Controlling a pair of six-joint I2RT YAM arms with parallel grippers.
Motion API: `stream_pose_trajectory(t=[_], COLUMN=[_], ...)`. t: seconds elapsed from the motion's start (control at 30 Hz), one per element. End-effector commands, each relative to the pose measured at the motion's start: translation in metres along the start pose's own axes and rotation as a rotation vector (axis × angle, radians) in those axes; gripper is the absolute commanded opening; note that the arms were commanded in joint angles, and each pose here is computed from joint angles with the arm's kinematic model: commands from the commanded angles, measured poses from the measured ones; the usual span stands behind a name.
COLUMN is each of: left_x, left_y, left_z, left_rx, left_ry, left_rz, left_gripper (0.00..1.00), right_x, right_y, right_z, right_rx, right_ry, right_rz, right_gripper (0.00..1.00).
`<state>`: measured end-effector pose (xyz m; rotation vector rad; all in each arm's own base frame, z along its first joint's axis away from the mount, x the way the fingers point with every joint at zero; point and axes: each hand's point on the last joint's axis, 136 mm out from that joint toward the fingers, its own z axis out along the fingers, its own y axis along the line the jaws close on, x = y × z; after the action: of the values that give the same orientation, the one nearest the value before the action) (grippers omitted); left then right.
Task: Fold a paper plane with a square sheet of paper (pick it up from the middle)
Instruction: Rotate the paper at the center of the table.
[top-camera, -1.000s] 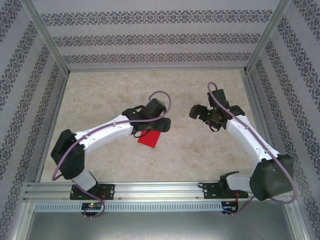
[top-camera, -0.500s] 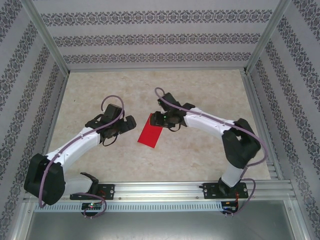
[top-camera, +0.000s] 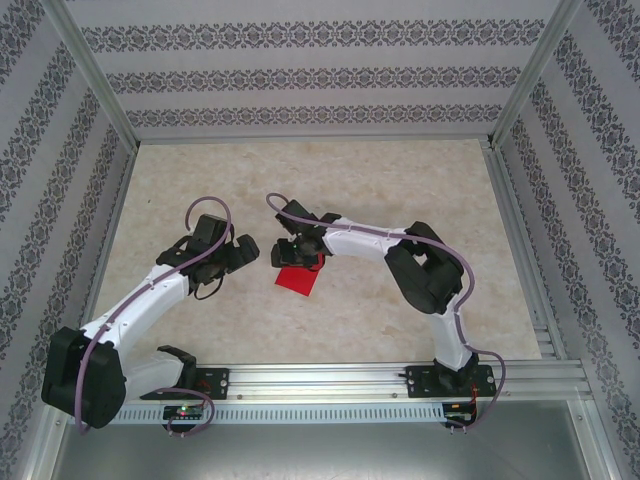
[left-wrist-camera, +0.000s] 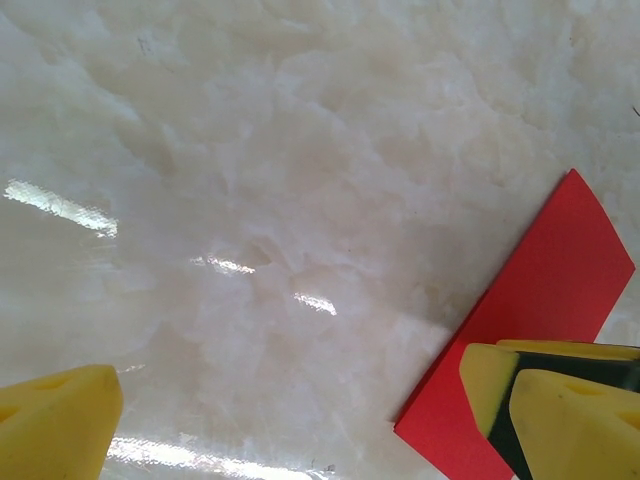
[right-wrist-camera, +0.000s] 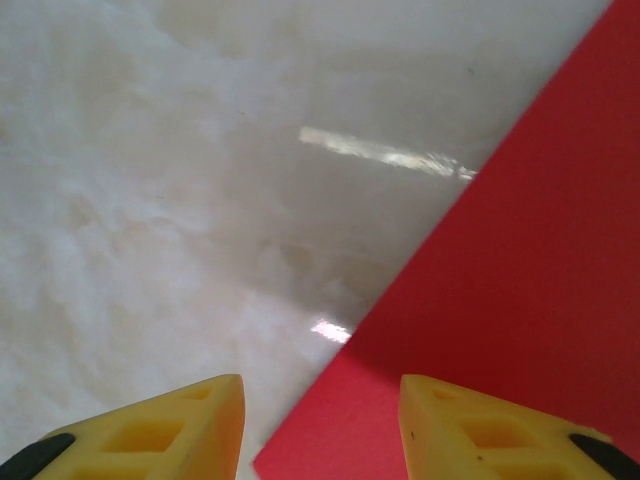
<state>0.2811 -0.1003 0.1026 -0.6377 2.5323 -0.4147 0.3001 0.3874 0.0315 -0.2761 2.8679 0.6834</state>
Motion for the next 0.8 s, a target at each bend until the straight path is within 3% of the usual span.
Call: stream_pose_trajectory(t=[0.0,0.27,0.53,0.63,0.77], left_x=[0.000,0.007,0.011,0.014,0.018], left_y=[0.001,-0.010,-0.027,-0.034,-0.050], left_z=[-0.003,0.003,0.007,0.011,0.013], left_rx=[0.001,0.053,0.118,0.144,0.204], left_ry=[0.017,0.070,0.107,0.123,0.137], left_rz=[-0.017,0.031,0.059,0.063,0.067], left_gripper=[1.00,1.00,1.00,1.00,1.00], right_x=[0.009,0.047,0.081,0.072,0.047], right_y=[-0.004,-0.035,-0.063,-0.059,-0.035], right_z=[0.008,0.017,-0.010,-0.028,-0.067], right_rx=[0.019,0.077,0.105,0.091,-0.014], right_ry=[0.040,0.153,0.214,0.172,0.012], right_rz=[-0.027,-0.134,-0.320,-0.354,-0.267], right_gripper=[0.45,0.45,0.46,0.47,0.52])
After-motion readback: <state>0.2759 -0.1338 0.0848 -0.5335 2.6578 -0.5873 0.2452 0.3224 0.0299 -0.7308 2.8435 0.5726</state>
